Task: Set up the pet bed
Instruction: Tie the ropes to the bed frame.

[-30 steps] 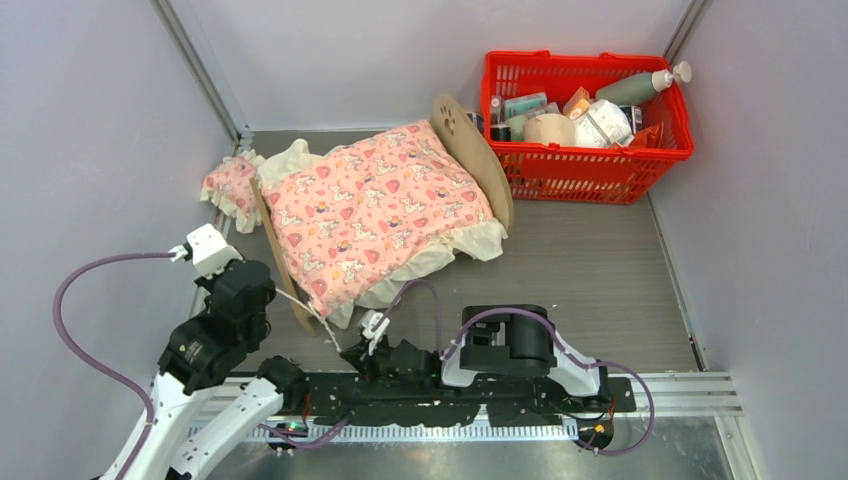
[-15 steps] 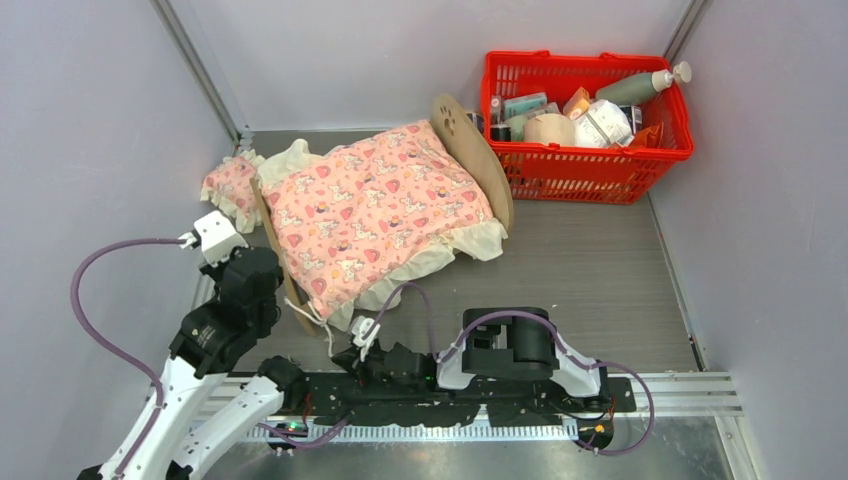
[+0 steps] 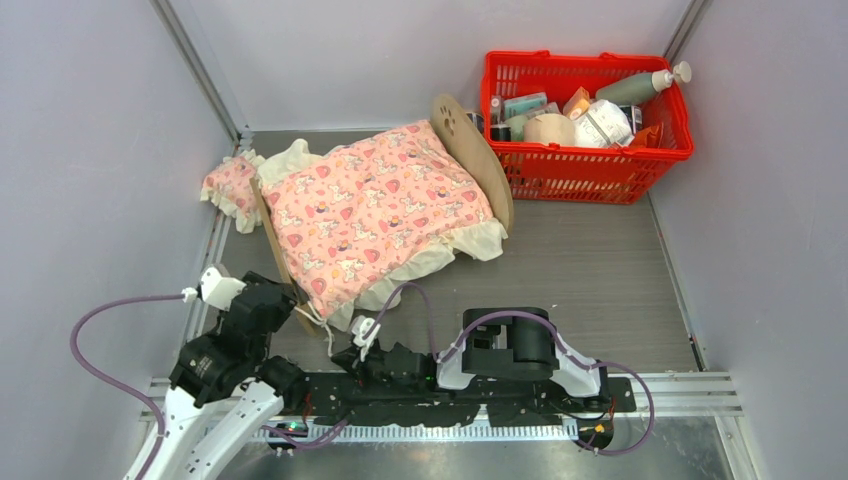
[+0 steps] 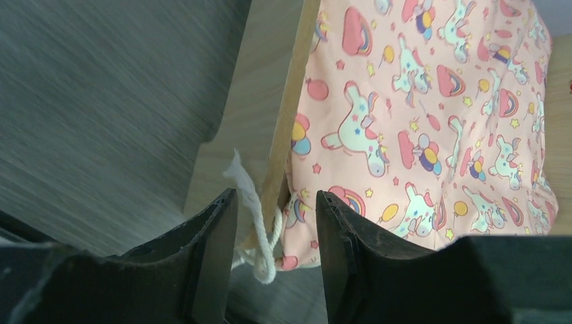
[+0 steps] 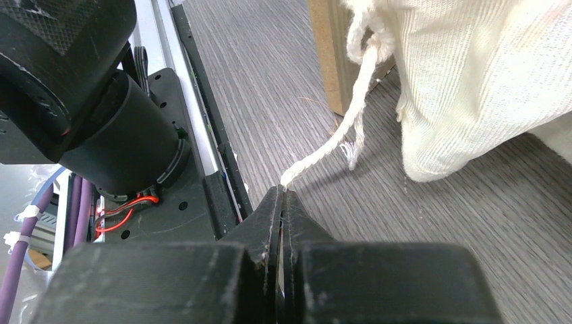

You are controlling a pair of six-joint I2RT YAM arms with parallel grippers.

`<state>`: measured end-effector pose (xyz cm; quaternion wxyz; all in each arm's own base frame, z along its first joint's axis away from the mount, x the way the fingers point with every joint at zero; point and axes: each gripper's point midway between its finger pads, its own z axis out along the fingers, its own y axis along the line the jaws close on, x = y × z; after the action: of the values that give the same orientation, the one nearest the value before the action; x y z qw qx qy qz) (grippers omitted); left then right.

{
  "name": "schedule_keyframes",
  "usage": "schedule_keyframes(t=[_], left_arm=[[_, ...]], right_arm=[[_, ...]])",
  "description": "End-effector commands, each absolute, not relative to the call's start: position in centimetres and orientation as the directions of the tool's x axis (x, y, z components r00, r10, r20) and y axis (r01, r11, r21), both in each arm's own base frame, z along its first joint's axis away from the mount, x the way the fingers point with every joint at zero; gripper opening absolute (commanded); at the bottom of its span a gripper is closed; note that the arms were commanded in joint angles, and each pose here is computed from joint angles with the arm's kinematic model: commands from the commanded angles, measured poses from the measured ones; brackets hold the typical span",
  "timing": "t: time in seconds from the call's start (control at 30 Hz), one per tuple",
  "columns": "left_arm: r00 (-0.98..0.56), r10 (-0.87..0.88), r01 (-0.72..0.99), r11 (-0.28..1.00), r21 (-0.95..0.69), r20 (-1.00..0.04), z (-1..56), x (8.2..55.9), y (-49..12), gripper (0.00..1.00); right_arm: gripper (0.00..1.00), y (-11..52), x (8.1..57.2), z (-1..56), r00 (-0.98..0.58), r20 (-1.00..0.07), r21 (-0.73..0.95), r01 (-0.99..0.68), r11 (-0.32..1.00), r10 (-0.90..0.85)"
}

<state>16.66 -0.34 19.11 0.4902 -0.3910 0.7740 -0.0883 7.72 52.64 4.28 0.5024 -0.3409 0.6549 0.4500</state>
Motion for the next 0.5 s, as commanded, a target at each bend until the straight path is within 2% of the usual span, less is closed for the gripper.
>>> schedule_keyframes(t=[0.0,0.07,0.2,0.3,0.33,0.43,0.47], left_arm=[[-0.239,-0.860,-0.612,0.494,-0.617,-0.451,16.3,15.4,-3.2,0.49],[-0.250,-0.883,-0.660,0.456,-0.597,-0.398,15.4,14.6,-3.6,0.44],[-0.265,-0.881,-0.670,0.461,-0.583,-0.392,15.1,14.7,-3.9,0.42],[-0.271,-0.889,-0.675,0.449,-0.586,-0.369,14.8,14.4,-4.2,0.37],[-0.268,-0.892,-0.683,0.443,-0.580,-0.365,14.6,14.2,-4.1,0.31],[-0.257,-0.894,-0.688,0.436,-0.580,-0.367,14.6,13.9,-3.7,0.02],[-0.249,-0.897,-0.688,0.429,-0.585,-0.365,14.6,13.8,-3.6,0.00]], right_arm=[[0.05,53.0,7.6,7.1,-0.254,-0.963,0.271,-0.899,0.343,0.096],[0.05,52.9,7.7,7.2,-0.255,-0.962,0.272,-0.898,0.345,0.097],[0.05,52.7,7.7,7.3,-0.250,-0.963,0.270,-0.898,0.347,0.102],[0.05,52.6,7.7,7.4,-0.253,-0.962,0.274,-0.897,0.348,0.104],[0.05,52.6,7.8,7.3,-0.251,-0.962,0.272,-0.896,0.350,0.104],[0.05,52.6,7.9,7.3,-0.250,-0.963,0.271,-0.895,0.354,0.105],[0.05,52.7,7.9,7.2,-0.249,-0.963,0.270,-0.895,0.354,0.104]])
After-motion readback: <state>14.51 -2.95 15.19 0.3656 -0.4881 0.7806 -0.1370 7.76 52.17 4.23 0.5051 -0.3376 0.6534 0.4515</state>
